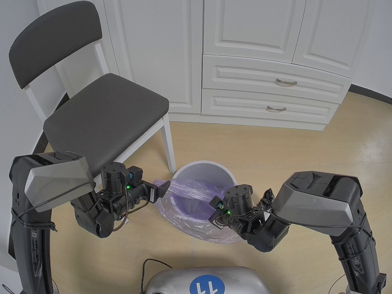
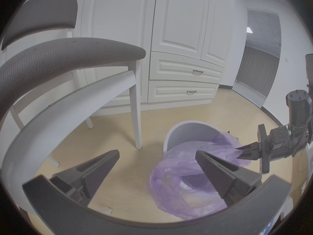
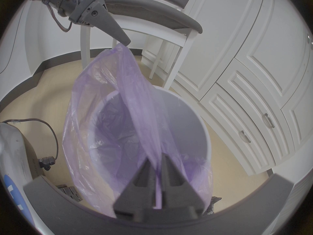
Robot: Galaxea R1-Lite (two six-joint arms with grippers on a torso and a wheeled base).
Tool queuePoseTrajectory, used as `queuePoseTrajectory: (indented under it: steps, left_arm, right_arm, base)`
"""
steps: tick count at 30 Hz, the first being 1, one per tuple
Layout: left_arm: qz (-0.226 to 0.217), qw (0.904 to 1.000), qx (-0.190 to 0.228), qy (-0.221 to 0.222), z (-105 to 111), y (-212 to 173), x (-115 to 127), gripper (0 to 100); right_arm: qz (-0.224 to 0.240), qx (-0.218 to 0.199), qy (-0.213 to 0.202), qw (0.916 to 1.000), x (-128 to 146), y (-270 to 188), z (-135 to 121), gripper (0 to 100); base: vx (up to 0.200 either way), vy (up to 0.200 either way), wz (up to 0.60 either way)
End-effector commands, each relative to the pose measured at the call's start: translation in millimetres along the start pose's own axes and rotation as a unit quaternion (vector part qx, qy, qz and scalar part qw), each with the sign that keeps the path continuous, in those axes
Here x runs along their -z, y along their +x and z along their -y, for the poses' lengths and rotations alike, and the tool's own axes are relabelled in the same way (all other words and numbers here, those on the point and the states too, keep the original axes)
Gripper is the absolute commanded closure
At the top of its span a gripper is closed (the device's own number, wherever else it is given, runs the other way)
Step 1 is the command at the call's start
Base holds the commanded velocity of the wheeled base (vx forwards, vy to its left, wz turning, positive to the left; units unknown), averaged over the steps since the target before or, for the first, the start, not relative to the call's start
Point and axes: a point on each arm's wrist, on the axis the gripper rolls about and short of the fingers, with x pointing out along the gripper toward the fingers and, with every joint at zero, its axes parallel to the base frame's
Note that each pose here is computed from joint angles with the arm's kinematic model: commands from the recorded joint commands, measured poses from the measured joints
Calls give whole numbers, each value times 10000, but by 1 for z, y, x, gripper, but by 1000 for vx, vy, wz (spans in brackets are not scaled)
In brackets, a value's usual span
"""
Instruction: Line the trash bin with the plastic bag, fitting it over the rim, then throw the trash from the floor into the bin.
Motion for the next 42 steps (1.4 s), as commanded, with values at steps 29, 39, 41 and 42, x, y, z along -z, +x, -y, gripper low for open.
queuePoseTrajectory:
  steps: [29,39,41,42]
  left_arm:
    - [223,9997,-21,28,0,-7,-10,0]
    - [438,9989,133,134,14,-24,-22,0]
    - [432,9988,164,133,16,-27,-22,0]
    - [433,9988,179,144,17,-27,-23,0]
  right_arm:
    - [384,367,182,9984,-24,16,23,100]
    - [368,1160,419,9917,-34,39,27,100]
    - [448,1291,506,9893,-38,46,28,100]
    - [489,1347,550,9881,-39,49,30,100]
  base:
    - [0,0,0]
    - [0,0,0]
    - [0,0,0]
    - [0,0,0]
